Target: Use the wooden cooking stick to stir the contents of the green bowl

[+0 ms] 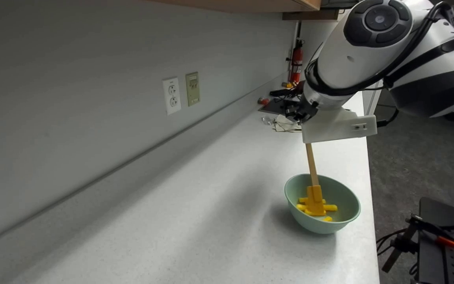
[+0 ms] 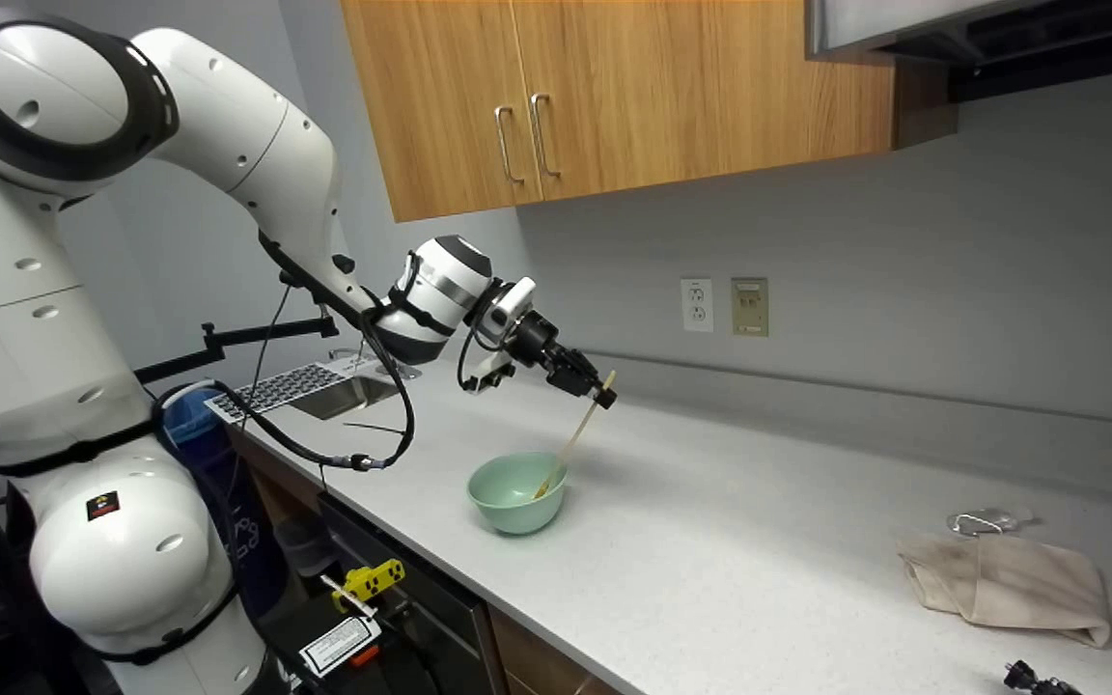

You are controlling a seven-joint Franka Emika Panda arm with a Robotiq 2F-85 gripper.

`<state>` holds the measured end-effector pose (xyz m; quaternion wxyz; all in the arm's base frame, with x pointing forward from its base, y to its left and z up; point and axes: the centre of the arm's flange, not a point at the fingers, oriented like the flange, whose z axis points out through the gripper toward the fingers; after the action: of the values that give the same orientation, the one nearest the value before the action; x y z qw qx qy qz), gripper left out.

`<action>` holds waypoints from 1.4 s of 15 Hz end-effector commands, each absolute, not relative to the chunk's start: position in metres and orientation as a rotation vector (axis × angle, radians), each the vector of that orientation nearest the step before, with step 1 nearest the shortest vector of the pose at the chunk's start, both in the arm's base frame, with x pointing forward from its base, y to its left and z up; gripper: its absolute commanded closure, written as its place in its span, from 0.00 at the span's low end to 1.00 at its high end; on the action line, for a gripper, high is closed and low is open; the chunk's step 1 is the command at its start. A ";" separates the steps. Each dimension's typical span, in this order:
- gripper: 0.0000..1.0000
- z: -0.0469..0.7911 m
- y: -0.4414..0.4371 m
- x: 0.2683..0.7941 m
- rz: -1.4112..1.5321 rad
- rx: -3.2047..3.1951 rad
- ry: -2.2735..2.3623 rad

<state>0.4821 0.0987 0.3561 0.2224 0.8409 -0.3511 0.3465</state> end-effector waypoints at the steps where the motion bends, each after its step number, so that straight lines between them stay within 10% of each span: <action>1: 0.96 0.373 0.105 0.478 1.062 2.250 -0.940; 21: 0.96 0.330 0.116 0.497 0.976 2.295 -1.035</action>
<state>0.4809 0.1151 0.3436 0.2321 0.8280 -0.3585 0.3634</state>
